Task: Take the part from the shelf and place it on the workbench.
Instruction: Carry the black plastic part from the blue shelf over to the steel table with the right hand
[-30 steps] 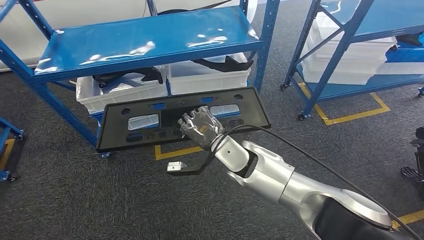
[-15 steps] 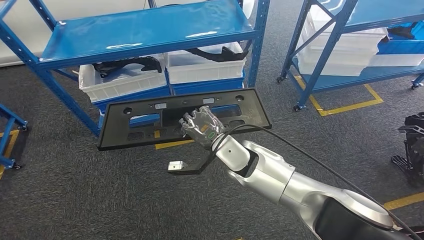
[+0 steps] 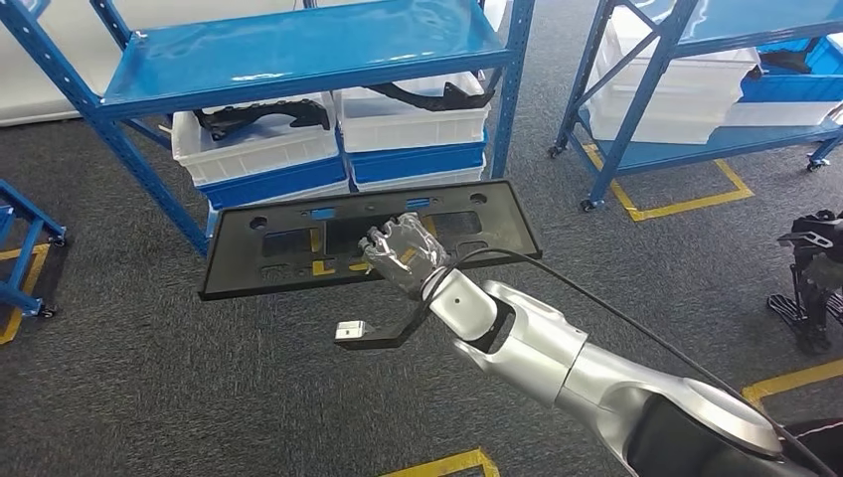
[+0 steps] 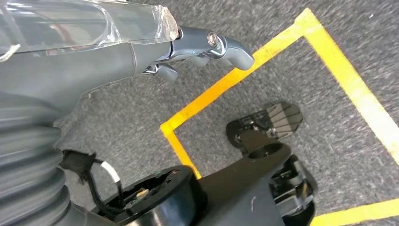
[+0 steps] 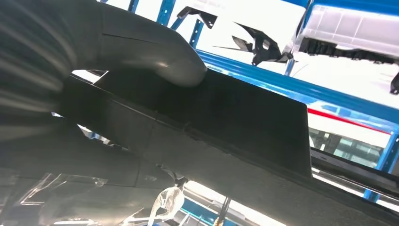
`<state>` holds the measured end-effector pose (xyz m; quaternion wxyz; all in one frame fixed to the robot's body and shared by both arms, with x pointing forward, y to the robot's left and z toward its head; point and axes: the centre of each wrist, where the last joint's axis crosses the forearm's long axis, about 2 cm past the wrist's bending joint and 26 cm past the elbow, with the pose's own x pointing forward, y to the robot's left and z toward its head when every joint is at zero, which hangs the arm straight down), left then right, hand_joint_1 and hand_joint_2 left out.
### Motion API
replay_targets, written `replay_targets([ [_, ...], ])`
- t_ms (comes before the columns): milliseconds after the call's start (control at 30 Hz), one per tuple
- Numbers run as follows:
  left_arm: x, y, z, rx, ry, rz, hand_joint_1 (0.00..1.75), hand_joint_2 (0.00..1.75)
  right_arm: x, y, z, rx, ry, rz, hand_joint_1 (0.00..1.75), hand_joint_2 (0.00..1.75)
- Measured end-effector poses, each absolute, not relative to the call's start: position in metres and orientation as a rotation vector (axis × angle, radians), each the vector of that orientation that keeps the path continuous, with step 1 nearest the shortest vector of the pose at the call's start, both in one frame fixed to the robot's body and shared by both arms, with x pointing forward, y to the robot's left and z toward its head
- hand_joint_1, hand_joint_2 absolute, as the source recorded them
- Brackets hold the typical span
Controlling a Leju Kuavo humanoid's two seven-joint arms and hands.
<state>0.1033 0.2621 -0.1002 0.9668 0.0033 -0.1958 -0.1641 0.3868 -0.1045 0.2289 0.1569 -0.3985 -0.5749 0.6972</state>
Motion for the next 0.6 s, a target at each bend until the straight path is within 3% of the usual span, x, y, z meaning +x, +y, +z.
replay_targets([
  [600, 0.1021, 0.2625, -0.1005, 0.005, -0.403, -0.327, 0.0, 1.75, 0.386, -0.1042, 0.2272, -1.155, -1.635, 2.001, 1.75, 1.75],
])
